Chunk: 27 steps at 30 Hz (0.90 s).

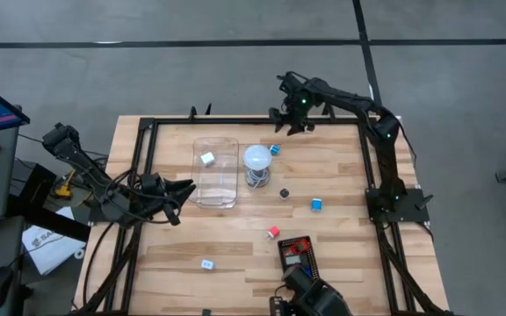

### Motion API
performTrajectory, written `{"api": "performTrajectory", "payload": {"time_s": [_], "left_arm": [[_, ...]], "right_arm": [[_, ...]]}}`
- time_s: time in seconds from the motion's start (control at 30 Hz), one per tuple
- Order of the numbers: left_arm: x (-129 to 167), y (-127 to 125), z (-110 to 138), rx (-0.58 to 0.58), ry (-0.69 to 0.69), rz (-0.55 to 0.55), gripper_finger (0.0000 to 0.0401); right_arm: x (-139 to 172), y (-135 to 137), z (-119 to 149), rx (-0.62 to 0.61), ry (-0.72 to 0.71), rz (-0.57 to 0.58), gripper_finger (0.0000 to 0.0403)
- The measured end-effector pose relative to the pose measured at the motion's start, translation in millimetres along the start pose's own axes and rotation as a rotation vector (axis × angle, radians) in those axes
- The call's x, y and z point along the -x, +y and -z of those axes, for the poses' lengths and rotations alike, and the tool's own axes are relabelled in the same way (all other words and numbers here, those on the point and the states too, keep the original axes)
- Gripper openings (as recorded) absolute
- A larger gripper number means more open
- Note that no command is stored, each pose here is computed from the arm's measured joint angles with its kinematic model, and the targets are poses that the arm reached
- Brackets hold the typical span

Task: Pick & Place Office items
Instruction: Put the top blue charger adapter into the transparent bin

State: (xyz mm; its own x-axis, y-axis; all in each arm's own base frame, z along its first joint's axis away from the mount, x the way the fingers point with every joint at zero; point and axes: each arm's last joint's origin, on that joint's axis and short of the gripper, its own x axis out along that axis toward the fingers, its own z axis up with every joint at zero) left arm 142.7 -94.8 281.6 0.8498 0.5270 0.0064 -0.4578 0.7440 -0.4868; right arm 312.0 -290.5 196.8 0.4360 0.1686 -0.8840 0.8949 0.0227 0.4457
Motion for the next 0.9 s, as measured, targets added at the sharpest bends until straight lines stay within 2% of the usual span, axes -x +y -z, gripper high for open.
{"api": "performTrajectory", "payload": {"time_s": [0.1,0.3,0.5,0.57,0.73,0.9], "left_arm": [[0,-2,-3,-0.008,-0.011,0.005,0.0117],[0,-5,-12,-0.04,-0.041,0.018,0.0117],[1,-7,-18,-0.068,-0.063,0.029,0.0117],[1,-8,-19,-0.068,-0.064,0.038,0.0117],[1,-8,-19,-0.066,-0.062,0.045,0.0117],[1,-8,-19,-0.067,-0.062,0.045,0.0117]], "right_arm": [[3,0,1,-0.1,0.006,-0.002,0.0245],[-3,9,18,-0.295,-0.012,0.081,0.0245],[-15,28,29,-0.443,-0.095,0.055,0.0245],[-19,29,26,-0.476,-0.096,0.03,0.0245],[-17,23,25,-0.551,-0.114,0.071,0.0245],[-21,24,31,-0.565,-0.095,0.104,0.0245]]}}
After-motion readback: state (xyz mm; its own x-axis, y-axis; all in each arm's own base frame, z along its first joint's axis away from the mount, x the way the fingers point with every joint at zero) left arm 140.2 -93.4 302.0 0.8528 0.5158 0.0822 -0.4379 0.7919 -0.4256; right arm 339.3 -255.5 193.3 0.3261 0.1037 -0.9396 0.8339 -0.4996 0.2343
